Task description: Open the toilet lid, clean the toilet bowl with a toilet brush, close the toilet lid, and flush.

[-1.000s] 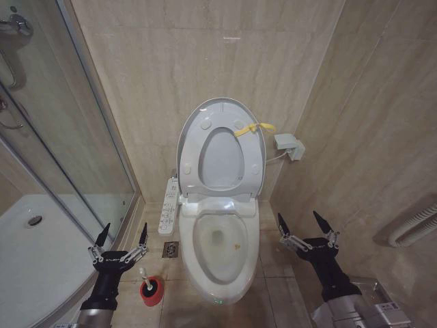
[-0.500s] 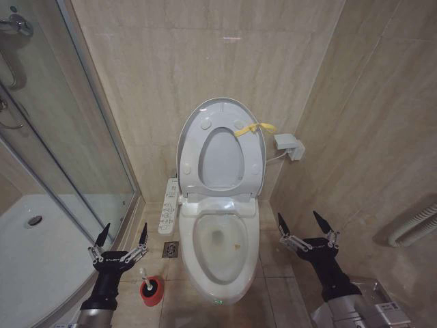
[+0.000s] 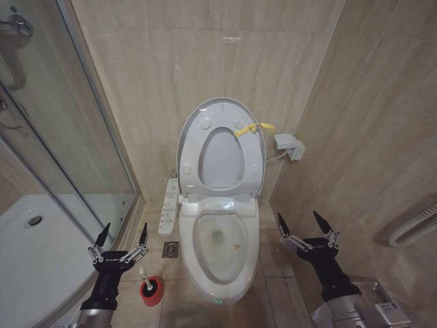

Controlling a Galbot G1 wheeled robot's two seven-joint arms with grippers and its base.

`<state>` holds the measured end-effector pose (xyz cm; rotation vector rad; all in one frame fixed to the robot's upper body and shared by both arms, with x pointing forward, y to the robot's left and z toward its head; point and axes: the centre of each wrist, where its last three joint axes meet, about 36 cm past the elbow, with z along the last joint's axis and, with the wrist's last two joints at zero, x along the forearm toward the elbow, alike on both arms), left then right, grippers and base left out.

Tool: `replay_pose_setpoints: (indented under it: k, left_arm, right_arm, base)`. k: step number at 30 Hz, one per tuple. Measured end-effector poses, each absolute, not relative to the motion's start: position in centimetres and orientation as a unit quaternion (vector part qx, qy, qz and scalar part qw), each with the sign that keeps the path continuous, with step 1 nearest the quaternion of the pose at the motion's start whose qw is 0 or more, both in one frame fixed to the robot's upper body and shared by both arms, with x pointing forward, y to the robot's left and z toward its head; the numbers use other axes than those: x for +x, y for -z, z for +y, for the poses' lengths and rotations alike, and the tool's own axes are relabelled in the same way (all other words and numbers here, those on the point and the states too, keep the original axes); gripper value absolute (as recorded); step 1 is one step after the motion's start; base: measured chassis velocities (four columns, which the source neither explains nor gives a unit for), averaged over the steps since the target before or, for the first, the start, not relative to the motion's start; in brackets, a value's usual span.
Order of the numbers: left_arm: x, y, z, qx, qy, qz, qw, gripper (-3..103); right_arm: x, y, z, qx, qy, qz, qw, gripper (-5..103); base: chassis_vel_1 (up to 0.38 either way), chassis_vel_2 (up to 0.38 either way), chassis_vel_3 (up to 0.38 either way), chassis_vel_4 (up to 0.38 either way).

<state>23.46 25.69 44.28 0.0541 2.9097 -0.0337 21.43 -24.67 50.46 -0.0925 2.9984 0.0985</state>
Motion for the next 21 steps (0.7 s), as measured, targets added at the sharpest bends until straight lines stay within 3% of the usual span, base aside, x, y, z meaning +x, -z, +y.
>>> replay_pose_setpoints:
  k: [21]
  left_arm:
    - [23.47, -44.28, 25.69, 0.018, 0.012, 0.993, 0.115, 100]
  right_arm:
    - [21.43, -50.46, -24.67, -0.031, -0.033, 0.997, 0.070, 100]
  base:
    - [0.000, 0.000, 0.000, 0.000]
